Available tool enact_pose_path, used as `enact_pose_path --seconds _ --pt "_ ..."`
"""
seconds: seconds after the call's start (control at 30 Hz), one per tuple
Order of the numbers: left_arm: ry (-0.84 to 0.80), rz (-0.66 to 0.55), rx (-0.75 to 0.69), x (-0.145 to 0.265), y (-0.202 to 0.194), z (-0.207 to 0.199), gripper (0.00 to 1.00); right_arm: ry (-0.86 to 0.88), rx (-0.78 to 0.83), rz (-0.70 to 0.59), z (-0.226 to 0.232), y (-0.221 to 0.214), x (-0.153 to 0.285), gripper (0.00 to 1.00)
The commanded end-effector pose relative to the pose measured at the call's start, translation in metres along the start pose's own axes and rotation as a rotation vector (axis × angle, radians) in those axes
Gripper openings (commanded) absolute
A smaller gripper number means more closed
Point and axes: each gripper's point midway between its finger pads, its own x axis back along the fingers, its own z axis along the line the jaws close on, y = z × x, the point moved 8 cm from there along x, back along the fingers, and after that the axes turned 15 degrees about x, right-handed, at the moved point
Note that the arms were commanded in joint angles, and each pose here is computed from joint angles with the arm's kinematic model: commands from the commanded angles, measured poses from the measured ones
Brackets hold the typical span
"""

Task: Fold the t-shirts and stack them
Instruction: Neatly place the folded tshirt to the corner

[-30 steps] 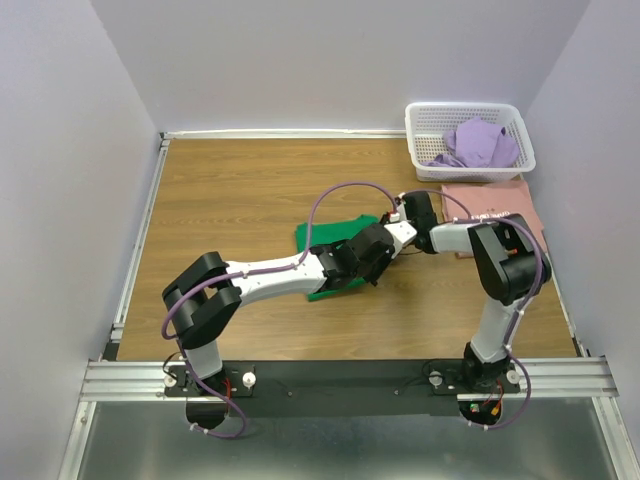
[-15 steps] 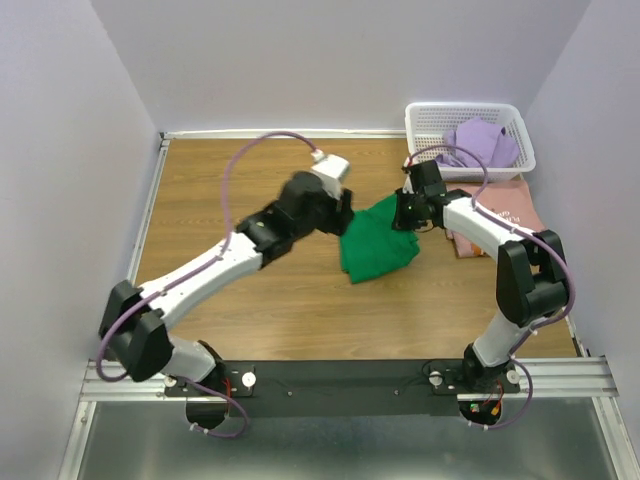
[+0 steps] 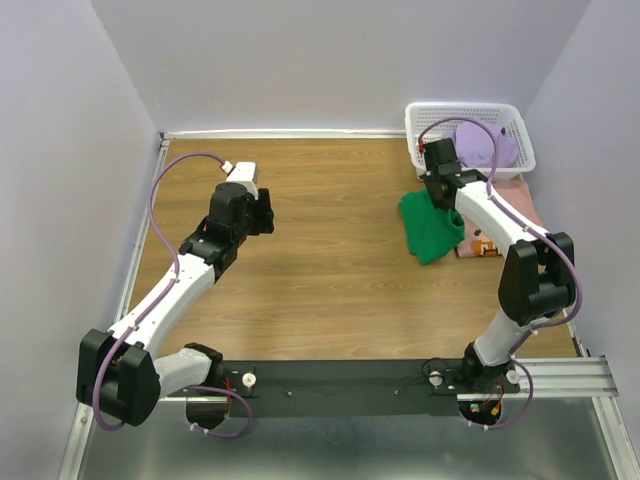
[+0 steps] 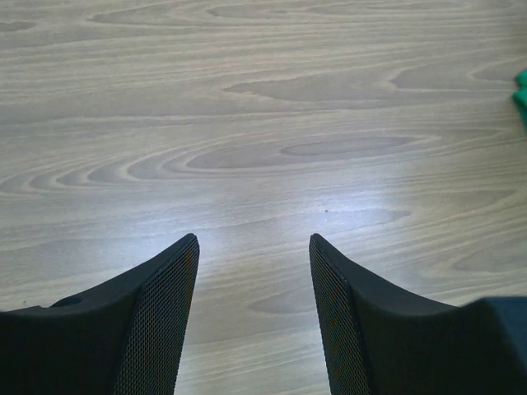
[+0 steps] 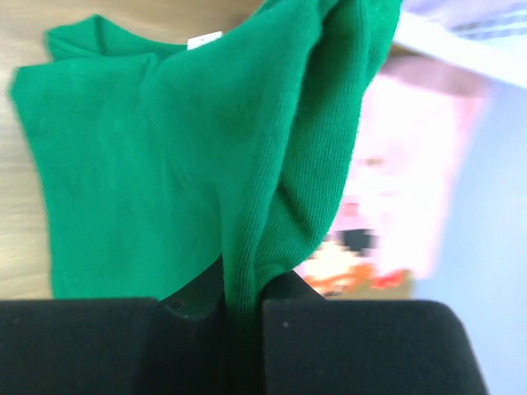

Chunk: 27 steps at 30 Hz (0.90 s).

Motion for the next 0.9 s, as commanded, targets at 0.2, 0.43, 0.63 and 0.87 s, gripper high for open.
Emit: enact_pose_path --seconds 0.2,0.43,0.63,0.87 --pt "-0.014 -0.073 0.018 0.007 0.014 -0.003 0.64 -0.341 0.058 0.152 -0.065 -0.022 -0.005 0.01" --pt "-0.015 -0.064 0.012 0.005 0.012 -0.002 0.63 -0.504 0.041 0.271 -0.076 -0.039 -0.022 0.05" --pt "-0.008 -0.069 0.013 0.004 0.012 -0.001 0.63 -0.533 0.007 0.335 -0.078 -0.047 -0.059 0.07" --pt "-0.002 -0.066 0.007 0.001 0.010 0.000 0.63 -0.585 0.020 0.450 -0.073 -0.060 -0.094 0.13"
